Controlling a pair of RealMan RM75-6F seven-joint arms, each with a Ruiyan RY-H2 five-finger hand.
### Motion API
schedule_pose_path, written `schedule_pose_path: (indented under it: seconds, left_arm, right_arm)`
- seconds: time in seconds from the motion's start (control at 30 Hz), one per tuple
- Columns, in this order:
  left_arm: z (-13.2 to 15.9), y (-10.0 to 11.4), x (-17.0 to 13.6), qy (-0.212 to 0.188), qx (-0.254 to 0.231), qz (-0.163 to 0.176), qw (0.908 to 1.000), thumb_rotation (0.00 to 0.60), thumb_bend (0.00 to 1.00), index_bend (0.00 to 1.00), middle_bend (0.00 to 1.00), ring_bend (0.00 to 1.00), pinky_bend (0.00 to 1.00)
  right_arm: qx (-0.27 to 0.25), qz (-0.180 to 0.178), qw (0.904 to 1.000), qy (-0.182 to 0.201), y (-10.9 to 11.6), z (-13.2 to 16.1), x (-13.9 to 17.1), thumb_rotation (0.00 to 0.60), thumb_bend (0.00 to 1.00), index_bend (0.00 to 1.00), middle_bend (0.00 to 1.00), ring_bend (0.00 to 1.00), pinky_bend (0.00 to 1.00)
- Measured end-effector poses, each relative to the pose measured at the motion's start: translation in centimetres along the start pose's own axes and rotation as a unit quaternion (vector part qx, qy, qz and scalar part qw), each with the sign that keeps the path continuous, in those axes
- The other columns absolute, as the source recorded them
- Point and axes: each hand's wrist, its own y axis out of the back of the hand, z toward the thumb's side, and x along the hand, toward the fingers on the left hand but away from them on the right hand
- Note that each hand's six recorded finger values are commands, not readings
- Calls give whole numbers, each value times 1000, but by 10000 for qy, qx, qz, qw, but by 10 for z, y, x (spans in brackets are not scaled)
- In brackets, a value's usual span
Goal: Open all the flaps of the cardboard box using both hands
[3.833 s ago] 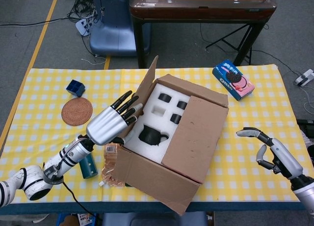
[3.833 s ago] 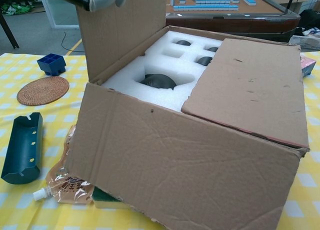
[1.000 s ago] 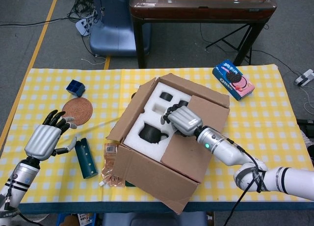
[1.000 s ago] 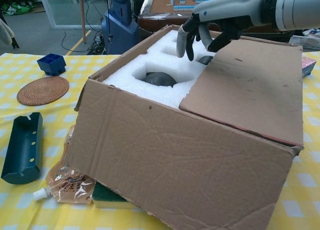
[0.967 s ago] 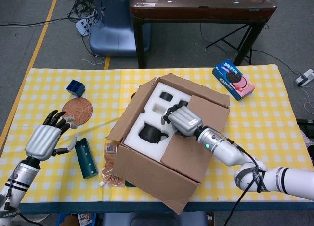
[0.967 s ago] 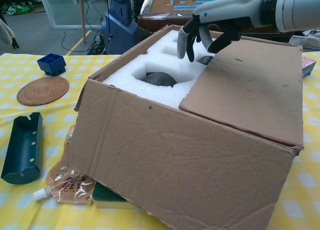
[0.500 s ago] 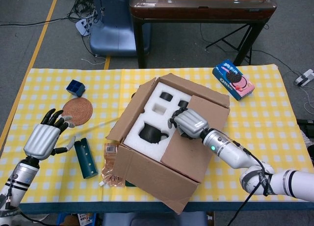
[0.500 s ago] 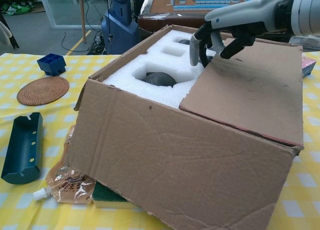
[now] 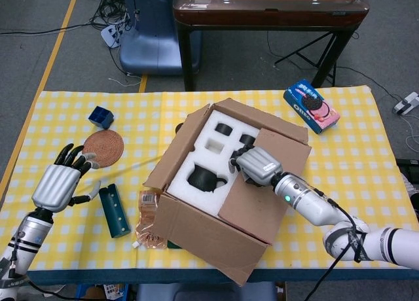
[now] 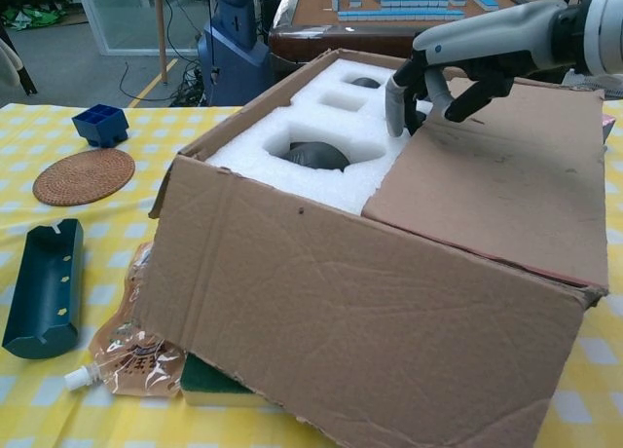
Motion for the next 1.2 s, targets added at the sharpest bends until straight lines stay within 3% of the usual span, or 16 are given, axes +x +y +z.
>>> schedule_pose_path:
  seconds: [0.43, 0.8, 1.2]
  left_arm:
    - [-2, -3, 2, 20, 0, -16, 10000, 193, 449, 412, 220, 85, 0]
    - [-1, -2, 6, 4, -32, 3, 10000, 194, 449, 412, 220, 85, 0]
    - [-1, 4, 11, 19, 11, 98, 9999, 196, 449, 412, 220, 85, 0]
  right_arm:
    - [-60, -12, 10000, -35, -1, -3, -4, 600, 1000, 397, 489, 234, 157]
    - [-282, -124, 9995, -120, 8, -10, 11, 600, 1000, 397, 534, 267, 157]
    - [-697, -492, 9963, -103, 39, -11, 34, 600, 1000, 398, 557, 322, 157]
